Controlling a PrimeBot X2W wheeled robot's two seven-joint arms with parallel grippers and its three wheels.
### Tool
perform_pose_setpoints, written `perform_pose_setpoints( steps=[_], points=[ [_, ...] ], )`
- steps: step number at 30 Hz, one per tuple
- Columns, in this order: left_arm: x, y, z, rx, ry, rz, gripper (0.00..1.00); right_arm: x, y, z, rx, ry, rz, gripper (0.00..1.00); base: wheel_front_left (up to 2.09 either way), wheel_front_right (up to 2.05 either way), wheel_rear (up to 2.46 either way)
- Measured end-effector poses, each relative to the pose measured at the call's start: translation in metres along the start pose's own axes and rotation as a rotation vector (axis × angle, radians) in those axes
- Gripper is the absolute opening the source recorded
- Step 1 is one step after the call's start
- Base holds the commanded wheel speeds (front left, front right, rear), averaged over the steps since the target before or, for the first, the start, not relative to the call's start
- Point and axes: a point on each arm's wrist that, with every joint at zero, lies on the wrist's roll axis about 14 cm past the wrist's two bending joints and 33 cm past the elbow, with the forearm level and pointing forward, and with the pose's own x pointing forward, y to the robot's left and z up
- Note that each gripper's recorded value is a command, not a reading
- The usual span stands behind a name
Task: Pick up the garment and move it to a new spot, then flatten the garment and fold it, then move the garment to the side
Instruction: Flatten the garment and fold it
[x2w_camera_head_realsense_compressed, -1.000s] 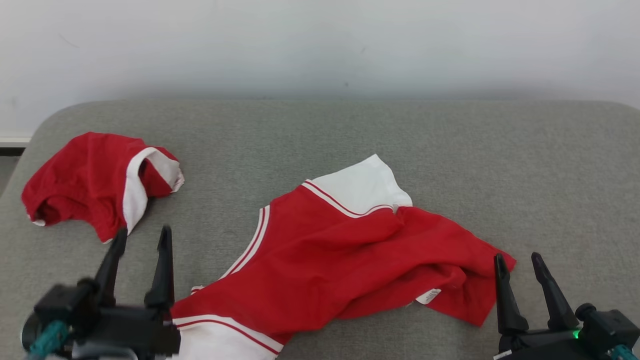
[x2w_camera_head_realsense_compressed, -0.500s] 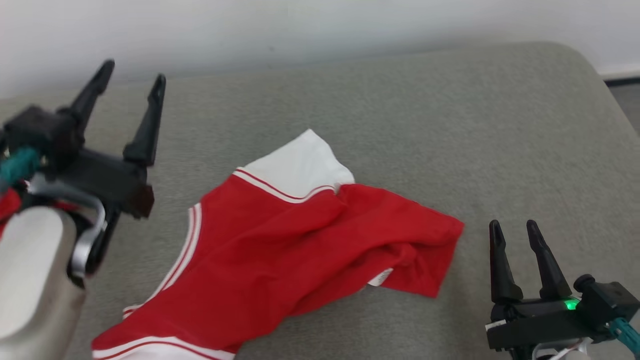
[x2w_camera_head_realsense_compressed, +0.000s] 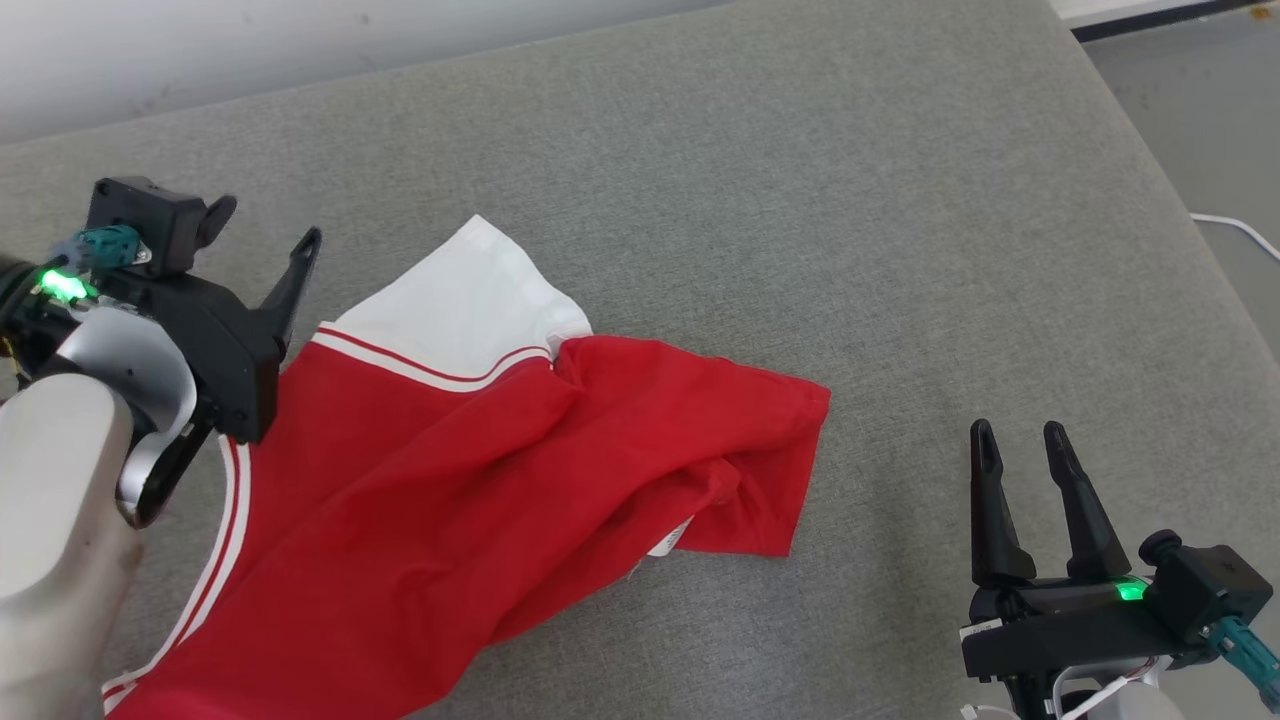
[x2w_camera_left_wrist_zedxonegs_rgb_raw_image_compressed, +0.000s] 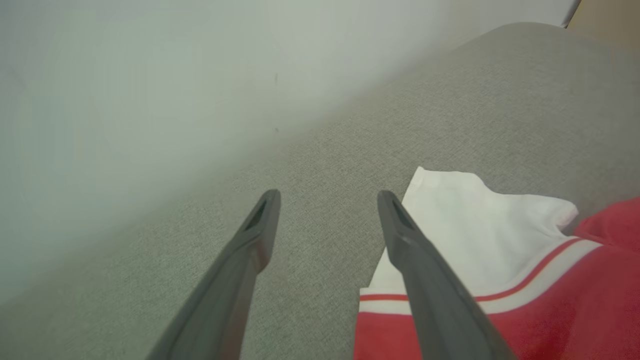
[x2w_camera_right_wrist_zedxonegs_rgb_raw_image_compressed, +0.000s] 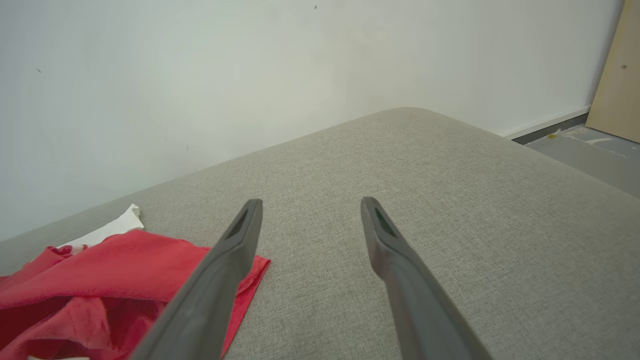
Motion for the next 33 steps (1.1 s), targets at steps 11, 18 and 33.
perform_pose_setpoints(
  steps=[11, 18, 33],
  points=[
    [0.001, -0.038, -0.073, 0.000, 0.300, -0.135, 1.00, 0.000, -0.005, 0.003, -0.013, -0.004, -0.013, 1.00, 0.00, 0.00, 0.00],
    [0.007, -0.040, -0.088, 0.046, 0.352, -0.154, 1.00, -0.001, -0.010, 0.001, -0.022, 0.002, -0.027, 1.00, 0.00, 0.00, 0.00],
    [0.019, -0.026, -0.058, 0.037, 0.252, -0.129, 0.00, 0.007, -0.007, -0.001, -0.024, 0.005, -0.013, 1.00, 0.00, 0.00, 0.00]
  ],
)
